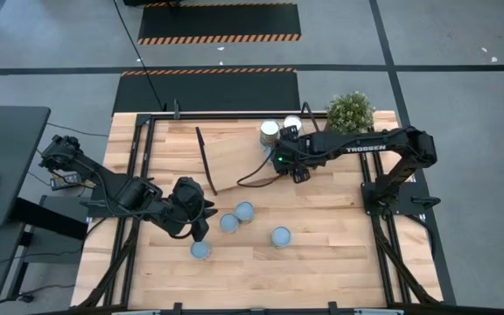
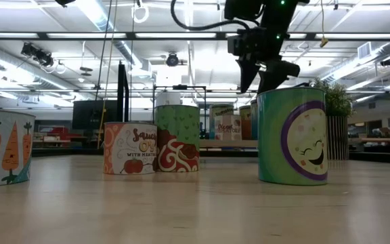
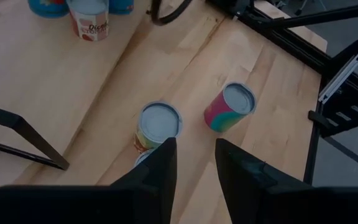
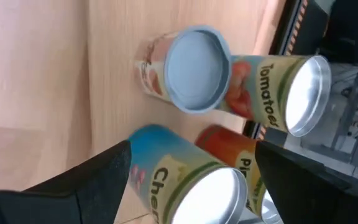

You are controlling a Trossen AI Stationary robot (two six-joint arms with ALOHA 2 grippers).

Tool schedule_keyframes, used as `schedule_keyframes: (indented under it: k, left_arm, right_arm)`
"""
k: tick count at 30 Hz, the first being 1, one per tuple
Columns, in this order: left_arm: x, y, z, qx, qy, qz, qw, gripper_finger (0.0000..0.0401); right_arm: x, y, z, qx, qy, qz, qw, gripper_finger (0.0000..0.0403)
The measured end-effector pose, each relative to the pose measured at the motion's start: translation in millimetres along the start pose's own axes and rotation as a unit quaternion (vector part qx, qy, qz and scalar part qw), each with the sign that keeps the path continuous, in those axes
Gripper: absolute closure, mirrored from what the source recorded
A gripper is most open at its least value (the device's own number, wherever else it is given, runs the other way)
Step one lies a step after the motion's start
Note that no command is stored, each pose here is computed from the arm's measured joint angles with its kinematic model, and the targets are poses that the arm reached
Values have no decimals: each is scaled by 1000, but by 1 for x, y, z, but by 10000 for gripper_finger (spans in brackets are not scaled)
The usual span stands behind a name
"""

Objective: Pick and place cans onto a shelf
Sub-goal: Adjust the canned goods on the shelf

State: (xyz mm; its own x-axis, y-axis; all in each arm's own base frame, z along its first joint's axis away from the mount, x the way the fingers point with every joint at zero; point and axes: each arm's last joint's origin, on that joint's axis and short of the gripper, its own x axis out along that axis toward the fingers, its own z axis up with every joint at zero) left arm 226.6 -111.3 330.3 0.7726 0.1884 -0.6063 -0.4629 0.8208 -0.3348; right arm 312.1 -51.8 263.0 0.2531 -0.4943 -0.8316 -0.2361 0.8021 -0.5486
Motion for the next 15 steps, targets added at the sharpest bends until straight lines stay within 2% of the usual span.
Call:
schedule_keyframes:
  k: [6, 15]
  left_arm:
    - [0, 0, 0, 13, 0, 0, 1000, 284]
    - [0, 0, 0, 18, 0, 0, 1000, 284]
  right_arm:
    - [3, -8, -6, -12, 36, -40, 998, 53]
    - [8, -16, -12, -39, 49, -43, 997, 53]
